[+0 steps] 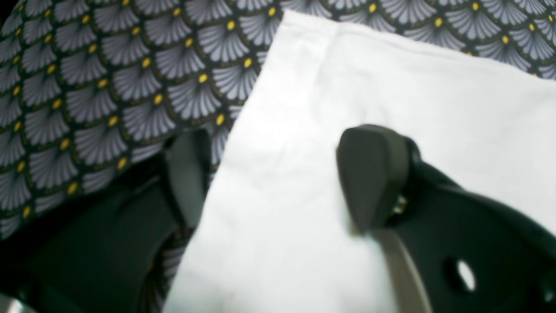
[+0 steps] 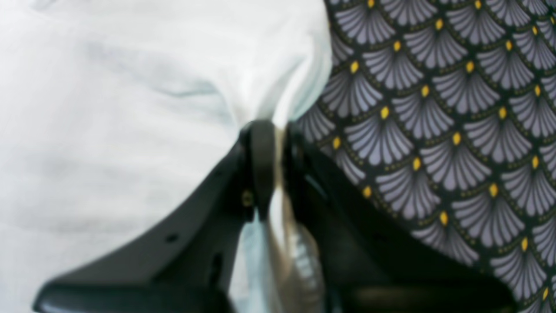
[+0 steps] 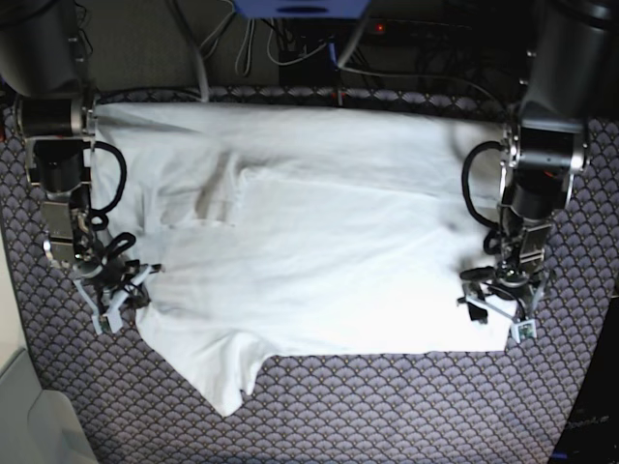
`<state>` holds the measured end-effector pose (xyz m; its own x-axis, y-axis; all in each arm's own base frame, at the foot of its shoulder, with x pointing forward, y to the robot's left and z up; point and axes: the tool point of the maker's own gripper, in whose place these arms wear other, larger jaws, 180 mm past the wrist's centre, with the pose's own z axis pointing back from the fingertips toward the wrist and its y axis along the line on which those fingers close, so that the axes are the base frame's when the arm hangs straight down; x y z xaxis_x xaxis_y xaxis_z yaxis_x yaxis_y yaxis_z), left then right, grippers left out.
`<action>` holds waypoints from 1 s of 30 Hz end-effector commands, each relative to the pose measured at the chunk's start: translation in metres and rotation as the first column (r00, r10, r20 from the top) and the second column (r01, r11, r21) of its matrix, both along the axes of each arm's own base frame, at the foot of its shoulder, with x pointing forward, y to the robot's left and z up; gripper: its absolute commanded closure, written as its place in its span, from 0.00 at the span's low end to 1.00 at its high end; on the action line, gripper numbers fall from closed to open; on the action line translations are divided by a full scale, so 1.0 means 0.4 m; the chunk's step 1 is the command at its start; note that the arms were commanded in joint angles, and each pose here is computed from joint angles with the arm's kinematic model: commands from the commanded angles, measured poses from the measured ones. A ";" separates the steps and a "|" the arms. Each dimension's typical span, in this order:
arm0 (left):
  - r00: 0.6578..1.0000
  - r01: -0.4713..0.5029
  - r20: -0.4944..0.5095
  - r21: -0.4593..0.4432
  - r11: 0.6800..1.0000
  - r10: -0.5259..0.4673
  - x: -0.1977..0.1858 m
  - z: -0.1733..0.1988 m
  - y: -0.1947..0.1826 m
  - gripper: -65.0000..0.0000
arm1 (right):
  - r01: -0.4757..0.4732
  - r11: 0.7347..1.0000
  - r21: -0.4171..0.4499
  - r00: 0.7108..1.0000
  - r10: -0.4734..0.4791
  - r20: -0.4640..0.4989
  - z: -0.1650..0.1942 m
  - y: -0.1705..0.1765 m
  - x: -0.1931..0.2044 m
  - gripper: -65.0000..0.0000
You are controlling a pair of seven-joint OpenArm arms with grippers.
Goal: Fold the T-shirt properly
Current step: 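Lift the hem corners with both grippers and pull toward the collar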
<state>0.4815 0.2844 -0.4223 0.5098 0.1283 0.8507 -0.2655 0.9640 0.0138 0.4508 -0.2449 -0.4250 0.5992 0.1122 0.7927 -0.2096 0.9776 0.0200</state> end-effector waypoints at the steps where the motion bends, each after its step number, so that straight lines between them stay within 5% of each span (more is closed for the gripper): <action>1: 1.000 0.018 0.017 -0.004 1.000 -0.018 0.029 0.027 -0.016 0.32 | 0.012 0.999 -0.040 1.000 -0.012 0.005 0.023 -0.037 0.013 0.96; 11: 1.000 0.009 0.014 -0.002 1.000 -0.009 0.025 0.024 -0.012 1.00 | 0.010 0.999 -0.042 1.000 -0.010 0.004 0.022 -0.037 0.013 0.96; 22: 1.000 0.005 0.028 -0.010 1.000 -0.004 0.037 0.039 -0.013 0.99 | 0.010 0.999 -0.042 1.000 -0.009 0.007 0.025 -0.036 0.014 0.98; 30: 0.995 0.043 0.085 -0.011 0.999 -0.042 0.097 0.145 -0.023 0.99 | 0.014 0.999 -0.037 1.000 -0.013 0.020 0.032 -0.037 0.019 1.00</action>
<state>0.4964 0.2669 -0.4034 0.5363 0.1324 0.8336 -0.2212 0.9751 -0.0125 0.4509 -0.2447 -0.4243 0.5967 0.1134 0.7944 -0.2107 0.9774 0.0187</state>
